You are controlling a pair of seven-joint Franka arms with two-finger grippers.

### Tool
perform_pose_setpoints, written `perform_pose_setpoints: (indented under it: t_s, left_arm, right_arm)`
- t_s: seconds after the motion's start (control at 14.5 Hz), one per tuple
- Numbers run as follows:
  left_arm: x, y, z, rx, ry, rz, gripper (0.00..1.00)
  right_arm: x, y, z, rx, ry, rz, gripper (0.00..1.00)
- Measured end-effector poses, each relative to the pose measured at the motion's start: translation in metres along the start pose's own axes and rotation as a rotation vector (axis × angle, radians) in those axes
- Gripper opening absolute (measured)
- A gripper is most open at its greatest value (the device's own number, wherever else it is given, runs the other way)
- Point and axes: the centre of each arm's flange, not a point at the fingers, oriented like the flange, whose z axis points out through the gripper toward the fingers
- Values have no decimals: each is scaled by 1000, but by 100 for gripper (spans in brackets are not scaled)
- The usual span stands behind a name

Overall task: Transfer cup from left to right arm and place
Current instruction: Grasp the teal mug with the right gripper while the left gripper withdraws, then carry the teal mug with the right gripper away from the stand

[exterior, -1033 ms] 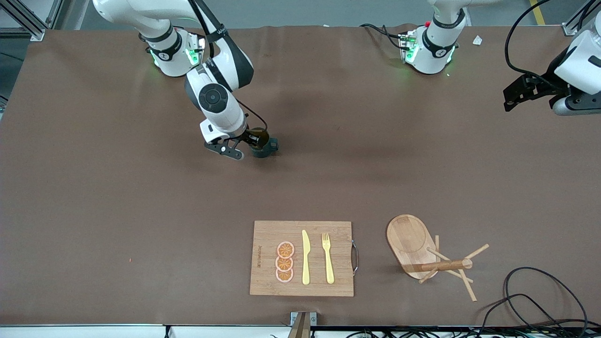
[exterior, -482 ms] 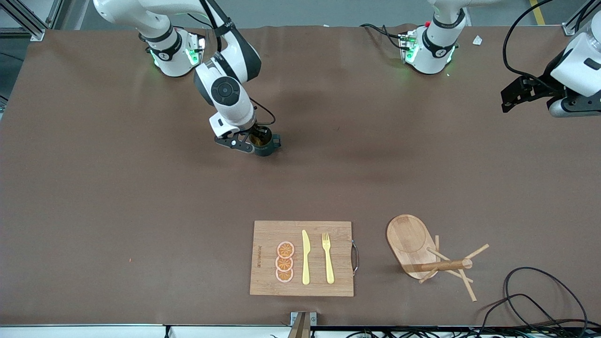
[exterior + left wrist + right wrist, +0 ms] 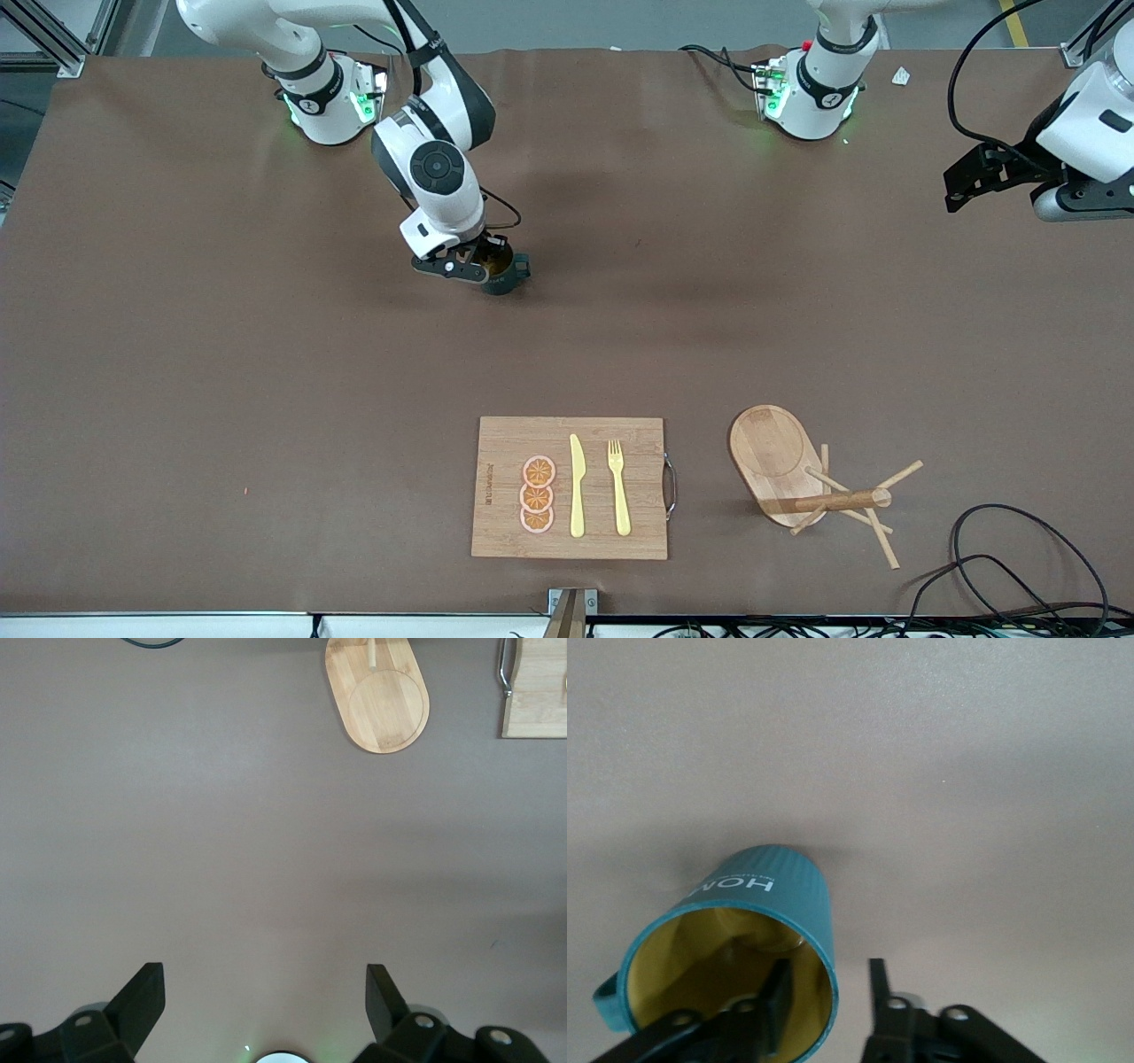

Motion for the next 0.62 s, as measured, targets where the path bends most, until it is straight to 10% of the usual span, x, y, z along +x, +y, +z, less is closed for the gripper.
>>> perform_pose_setpoints:
  t_s: [0.21, 0.62]
  left_arm:
    - [0, 0, 1, 0, -1, 38, 100]
    - [0, 1, 3, -11, -7, 47, 100]
  right_arm:
    - [2, 0, -2, 2, 4, -140, 5]
    - [36, 37, -7, -21, -51, -560, 5]
